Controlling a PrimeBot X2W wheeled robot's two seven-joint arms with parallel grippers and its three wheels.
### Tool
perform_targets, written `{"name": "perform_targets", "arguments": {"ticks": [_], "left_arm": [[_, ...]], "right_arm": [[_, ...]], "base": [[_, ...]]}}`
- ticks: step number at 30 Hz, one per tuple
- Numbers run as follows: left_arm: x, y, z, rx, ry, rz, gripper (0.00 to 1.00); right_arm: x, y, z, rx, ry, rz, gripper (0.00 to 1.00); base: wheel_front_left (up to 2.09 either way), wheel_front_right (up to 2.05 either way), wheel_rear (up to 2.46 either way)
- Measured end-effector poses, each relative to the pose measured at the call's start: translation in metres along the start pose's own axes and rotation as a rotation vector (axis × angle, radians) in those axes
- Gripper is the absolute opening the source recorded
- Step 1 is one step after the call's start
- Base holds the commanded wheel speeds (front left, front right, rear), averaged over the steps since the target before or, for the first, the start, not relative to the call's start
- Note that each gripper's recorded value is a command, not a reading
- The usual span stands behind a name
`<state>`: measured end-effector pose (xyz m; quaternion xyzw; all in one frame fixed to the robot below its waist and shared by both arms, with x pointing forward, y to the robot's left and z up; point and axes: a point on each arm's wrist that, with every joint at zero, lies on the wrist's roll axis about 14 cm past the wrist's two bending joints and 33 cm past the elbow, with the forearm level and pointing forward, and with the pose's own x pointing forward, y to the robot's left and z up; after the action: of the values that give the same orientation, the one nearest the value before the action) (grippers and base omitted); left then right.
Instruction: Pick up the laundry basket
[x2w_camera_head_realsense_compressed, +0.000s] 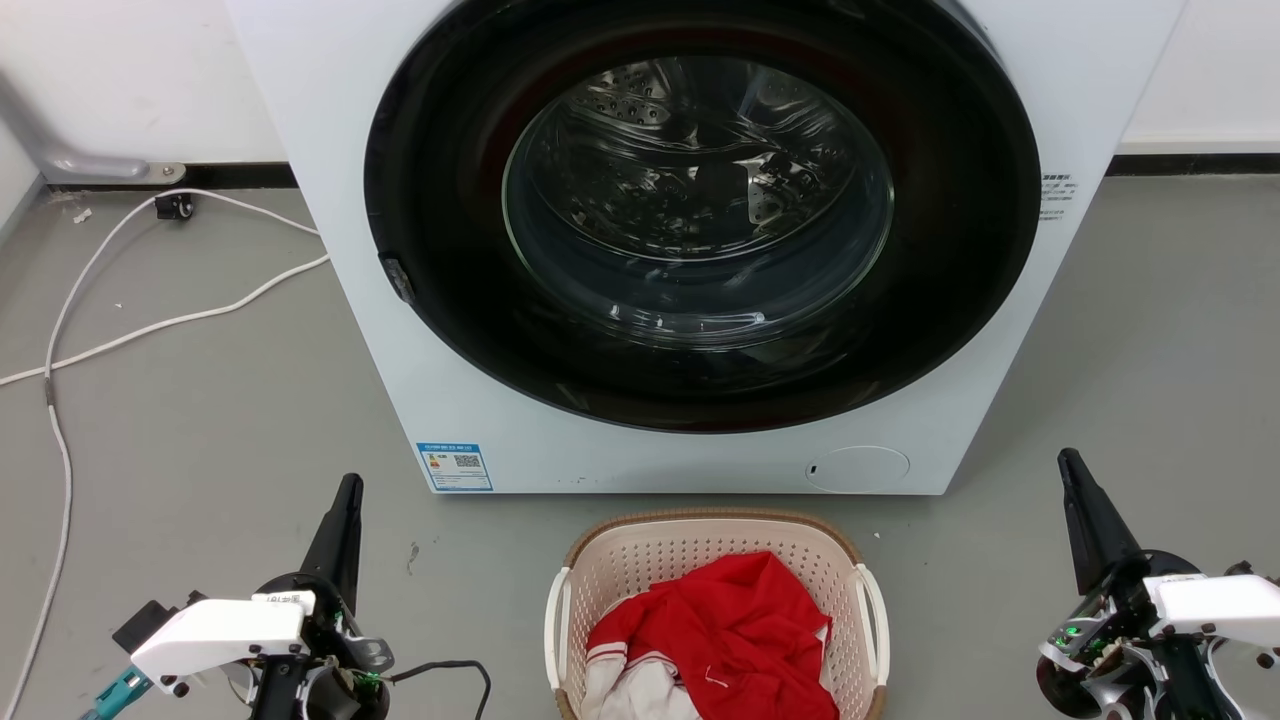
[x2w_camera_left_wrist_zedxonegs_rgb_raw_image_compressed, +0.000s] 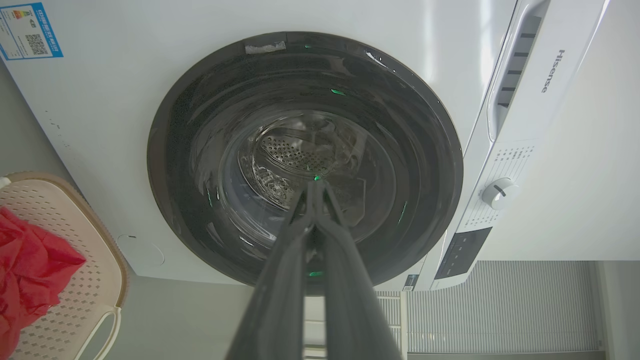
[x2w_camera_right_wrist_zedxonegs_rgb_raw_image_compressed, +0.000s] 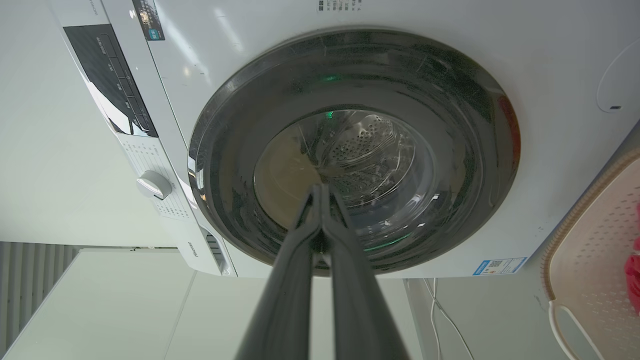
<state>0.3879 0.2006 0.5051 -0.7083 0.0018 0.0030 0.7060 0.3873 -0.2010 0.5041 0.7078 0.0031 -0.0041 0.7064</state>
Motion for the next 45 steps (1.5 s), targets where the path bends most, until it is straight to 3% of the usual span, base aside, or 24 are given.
{"name": "perform_targets", "arguments": {"ticks": [12, 13, 17, 28, 45], "left_arm": [[0.0, 0.0, 0.0, 0.0, 0.0, 0.0, 0.0], [0.0, 0.002, 0.0, -0.001, 0.0, 0.005, 1.0], [-0.006, 0.015, -0.002, -0.004, -0.001, 0.045, 1.0], [-0.002, 0.006, -0.01, 0.058, -0.005, 0.017, 1.0], [0.005, -0.022, -0.027, 0.416, 0.016, -0.072, 1.0]], "right_arm": [[0.0, 0.0, 0.0, 0.0, 0.001, 0.0, 0.0], [-0.001, -0.002, 0.0, 0.0, 0.001, -0.005, 1.0], [-0.007, -0.015, 0.001, 0.003, -0.007, -0.045, 1.0], [-0.005, -0.011, -0.003, -0.078, -0.018, -0.034, 1.0], [-0.002, 0.01, -0.006, -0.447, -0.028, 0.028, 1.0]], "base": [[0.0, 0.0, 0.0], [0.0, 0.0, 0.0], [0.0, 0.0, 0.0], [0.0, 0.0, 0.0], [0.0, 0.0, 0.0]]}}
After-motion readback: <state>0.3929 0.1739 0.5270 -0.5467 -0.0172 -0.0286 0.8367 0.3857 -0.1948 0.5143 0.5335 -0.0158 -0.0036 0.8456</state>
